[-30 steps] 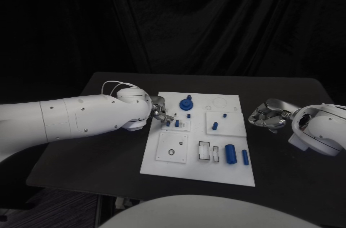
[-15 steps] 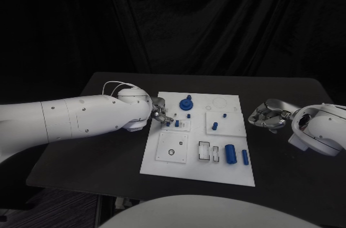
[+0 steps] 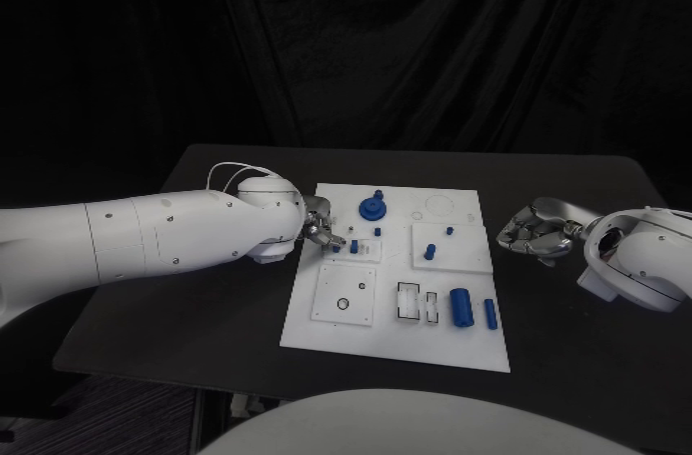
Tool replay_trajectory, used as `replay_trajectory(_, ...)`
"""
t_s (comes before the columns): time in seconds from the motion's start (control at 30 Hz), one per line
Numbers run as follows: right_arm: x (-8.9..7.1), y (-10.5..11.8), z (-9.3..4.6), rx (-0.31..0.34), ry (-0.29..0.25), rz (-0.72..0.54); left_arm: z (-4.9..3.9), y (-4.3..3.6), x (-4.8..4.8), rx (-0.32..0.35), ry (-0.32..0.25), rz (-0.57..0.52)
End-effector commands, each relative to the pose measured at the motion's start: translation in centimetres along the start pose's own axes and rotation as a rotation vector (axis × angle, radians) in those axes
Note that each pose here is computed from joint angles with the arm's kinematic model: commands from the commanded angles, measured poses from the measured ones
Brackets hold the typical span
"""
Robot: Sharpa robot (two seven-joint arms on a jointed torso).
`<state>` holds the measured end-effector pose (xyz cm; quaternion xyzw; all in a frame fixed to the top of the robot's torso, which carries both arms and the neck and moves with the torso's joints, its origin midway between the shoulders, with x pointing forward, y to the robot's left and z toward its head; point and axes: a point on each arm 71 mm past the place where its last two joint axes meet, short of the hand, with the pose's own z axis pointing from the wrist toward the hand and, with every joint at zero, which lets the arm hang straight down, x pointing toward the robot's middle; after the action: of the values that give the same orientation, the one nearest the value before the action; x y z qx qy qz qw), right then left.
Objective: Assemble the parts on the task board
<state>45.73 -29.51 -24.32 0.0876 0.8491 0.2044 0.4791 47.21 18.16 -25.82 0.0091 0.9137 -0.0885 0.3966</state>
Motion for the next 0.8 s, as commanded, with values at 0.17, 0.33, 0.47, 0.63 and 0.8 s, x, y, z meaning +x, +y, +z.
replay_trajectory(0.17, 0.15, -0.06, -0.03, 0.007, 0.004, -0.004, 0.10, -0.30, 0.28, 0.008, 0.012, 0.006)
replay_trajectory(0.33, 0.14, -0.09, -0.05, 0.008, 0.003, -0.004, 0.17, -0.38, 0.47, 0.009, 0.016, 0.007)
replay_trajectory(0.47, 0.14, -0.07, -0.04, 0.008, 0.003, -0.004, 0.22, -0.50, 0.62, 0.012, 0.018, 0.007)
replay_trajectory(0.63, 0.16, -0.04, -0.02, 0.007, 0.004, -0.004, 0.28, -0.61, 0.75, 0.017, 0.020, 0.006)
replay_trajectory(0.8, 0.16, -0.04, -0.01, 0.008, 0.005, -0.004, 0.29, -0.63, 0.80, 0.021, 0.015, 0.002)
